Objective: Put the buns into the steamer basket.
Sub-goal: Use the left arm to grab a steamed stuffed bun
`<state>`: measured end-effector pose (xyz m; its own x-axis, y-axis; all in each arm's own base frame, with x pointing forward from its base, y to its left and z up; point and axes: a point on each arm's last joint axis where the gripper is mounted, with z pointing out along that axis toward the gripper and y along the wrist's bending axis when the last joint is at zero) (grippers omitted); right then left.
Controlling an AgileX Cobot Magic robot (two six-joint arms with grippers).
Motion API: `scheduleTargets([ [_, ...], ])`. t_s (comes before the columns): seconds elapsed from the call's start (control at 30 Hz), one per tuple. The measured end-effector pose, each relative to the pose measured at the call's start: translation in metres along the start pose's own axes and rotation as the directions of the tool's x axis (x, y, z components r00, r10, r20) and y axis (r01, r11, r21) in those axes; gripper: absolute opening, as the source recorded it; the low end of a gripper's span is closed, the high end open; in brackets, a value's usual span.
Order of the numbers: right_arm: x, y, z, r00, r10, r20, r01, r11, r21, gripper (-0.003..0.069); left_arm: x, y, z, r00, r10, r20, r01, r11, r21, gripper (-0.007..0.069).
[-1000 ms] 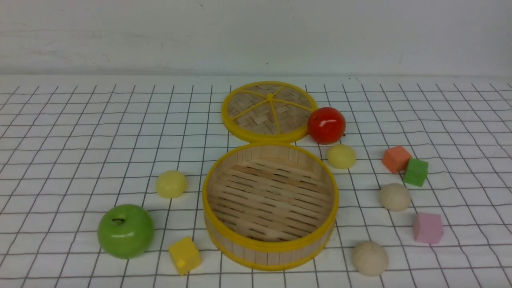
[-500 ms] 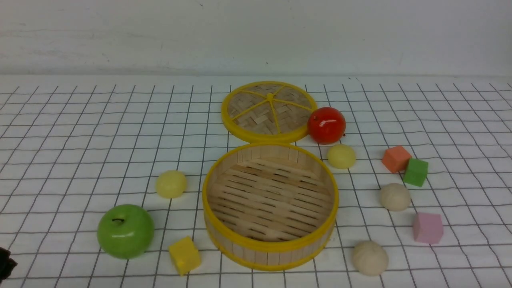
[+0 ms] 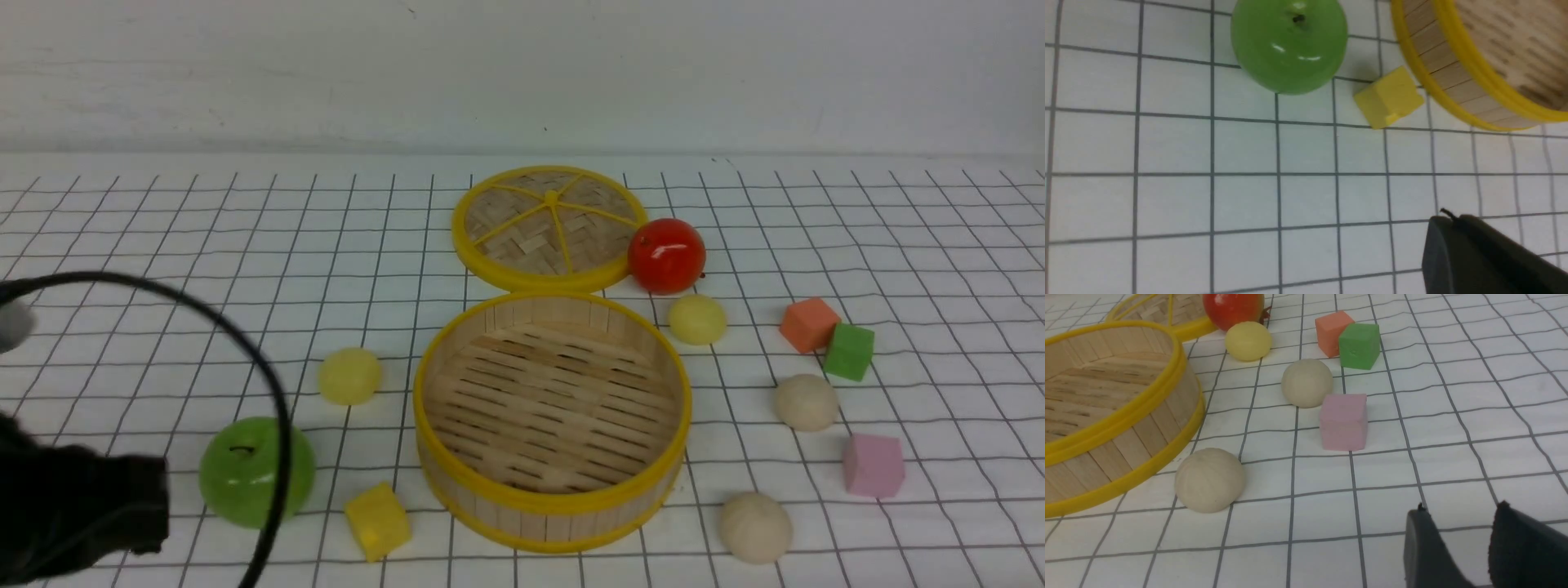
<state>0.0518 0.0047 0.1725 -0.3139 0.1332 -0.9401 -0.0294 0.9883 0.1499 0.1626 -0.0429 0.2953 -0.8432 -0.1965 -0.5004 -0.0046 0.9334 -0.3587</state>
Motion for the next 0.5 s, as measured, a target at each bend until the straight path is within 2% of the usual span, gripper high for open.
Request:
scheduleTargets([
  [0.07,0.000,0.000,0.000,1.000,0.000,0.000,0.000,1.000,0.000,0.0239,-0.026,-0.001,0.033,0.994,0.013,-0.108,-0.017,0.999,-0.033,-0.0013],
  [0.2,0.000,0.000,0.000,1.000,0.000,0.000,0.000,1.000,0.000,0.0239,-0.061,-0.010,0.071,0.979,0.044,-0.197,-0.054,0.998,-0.043,-0.0013],
  [0.37,0.000,0.000,0.000,1.000,0.000,0.000,0.000,1.000,0.000,0.0239,-0.101,-0.040,0.105,0.963,0.157,-0.219,-0.168,0.985,-0.033,-0.0013],
  [0.5,0.000,0.000,0.000,1.000,0.000,0.000,0.000,1.000,0.000,0.0239,-0.122,-0.052,0.132,0.945,0.222,-0.240,-0.241,0.969,-0.051,-0.0013],
])
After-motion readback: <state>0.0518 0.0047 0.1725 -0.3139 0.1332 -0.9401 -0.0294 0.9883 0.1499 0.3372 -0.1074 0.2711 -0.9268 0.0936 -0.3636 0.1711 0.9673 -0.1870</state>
